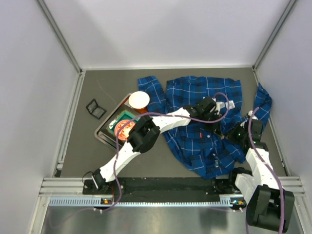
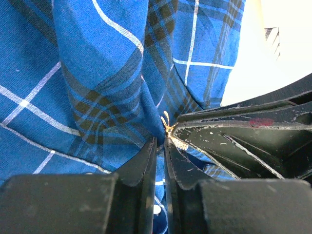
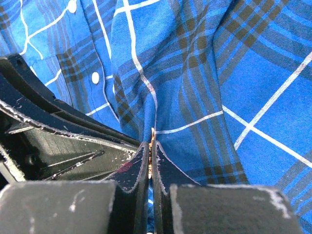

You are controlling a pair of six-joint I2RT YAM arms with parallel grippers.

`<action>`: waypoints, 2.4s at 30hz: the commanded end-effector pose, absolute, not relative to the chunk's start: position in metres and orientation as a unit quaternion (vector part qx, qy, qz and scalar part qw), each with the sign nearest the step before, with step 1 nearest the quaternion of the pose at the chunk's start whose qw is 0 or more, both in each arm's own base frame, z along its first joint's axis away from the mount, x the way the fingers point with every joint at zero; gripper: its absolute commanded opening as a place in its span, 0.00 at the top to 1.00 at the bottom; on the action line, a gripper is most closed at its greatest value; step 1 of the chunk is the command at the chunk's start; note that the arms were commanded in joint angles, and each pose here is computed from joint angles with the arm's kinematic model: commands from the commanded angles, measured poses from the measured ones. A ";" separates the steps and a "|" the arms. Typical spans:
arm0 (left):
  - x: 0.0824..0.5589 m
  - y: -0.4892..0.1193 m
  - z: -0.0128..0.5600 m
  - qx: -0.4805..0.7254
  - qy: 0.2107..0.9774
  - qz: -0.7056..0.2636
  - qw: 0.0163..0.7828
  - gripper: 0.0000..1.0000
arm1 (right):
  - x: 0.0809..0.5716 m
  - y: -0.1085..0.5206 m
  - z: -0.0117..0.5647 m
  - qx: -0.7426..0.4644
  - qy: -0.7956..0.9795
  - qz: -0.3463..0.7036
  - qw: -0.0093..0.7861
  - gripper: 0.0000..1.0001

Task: Remove the brooch from the garment

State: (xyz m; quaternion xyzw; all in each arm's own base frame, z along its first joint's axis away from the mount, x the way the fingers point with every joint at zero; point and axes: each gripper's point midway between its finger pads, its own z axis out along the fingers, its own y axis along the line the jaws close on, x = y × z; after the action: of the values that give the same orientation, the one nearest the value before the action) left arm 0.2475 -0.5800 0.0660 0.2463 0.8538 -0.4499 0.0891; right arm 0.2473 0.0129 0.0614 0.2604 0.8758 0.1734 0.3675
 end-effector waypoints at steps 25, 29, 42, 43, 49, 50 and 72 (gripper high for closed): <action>0.247 -0.607 0.051 0.247 0.830 -0.495 0.071 1.00 | 0.243 -0.001 0.050 0.317 0.881 0.138 0.324 0.85; 0.247 -0.607 0.046 0.248 0.830 -0.495 0.068 1.00 | 0.244 -0.002 0.049 0.317 0.882 0.134 0.321 0.81; 0.241 -0.607 0.048 0.255 0.830 -0.492 0.065 1.00 | 0.256 -0.005 0.069 0.292 0.867 0.137 0.379 1.00; 0.242 -0.606 0.050 0.255 0.830 -0.492 0.067 1.00 | 0.257 -0.006 0.070 0.293 0.867 0.137 0.380 1.00; 0.242 -0.605 0.052 0.257 0.830 -0.490 0.070 1.00 | 0.260 -0.003 0.067 0.306 0.862 0.150 0.376 0.91; 0.241 -0.605 0.050 0.257 0.831 -0.489 0.069 1.00 | 0.262 -0.003 0.069 0.307 0.859 0.152 0.380 0.91; 0.232 -0.607 0.025 0.207 0.846 -0.491 0.010 1.00 | 0.274 0.012 0.076 0.248 0.859 0.195 0.404 1.00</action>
State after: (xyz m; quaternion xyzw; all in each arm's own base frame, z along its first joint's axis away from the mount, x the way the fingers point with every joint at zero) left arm 0.2543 -0.6001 0.0450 0.2164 0.8417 -0.4918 0.0532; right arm 0.2502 0.0019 0.0446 0.2866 0.8815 0.1492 0.3443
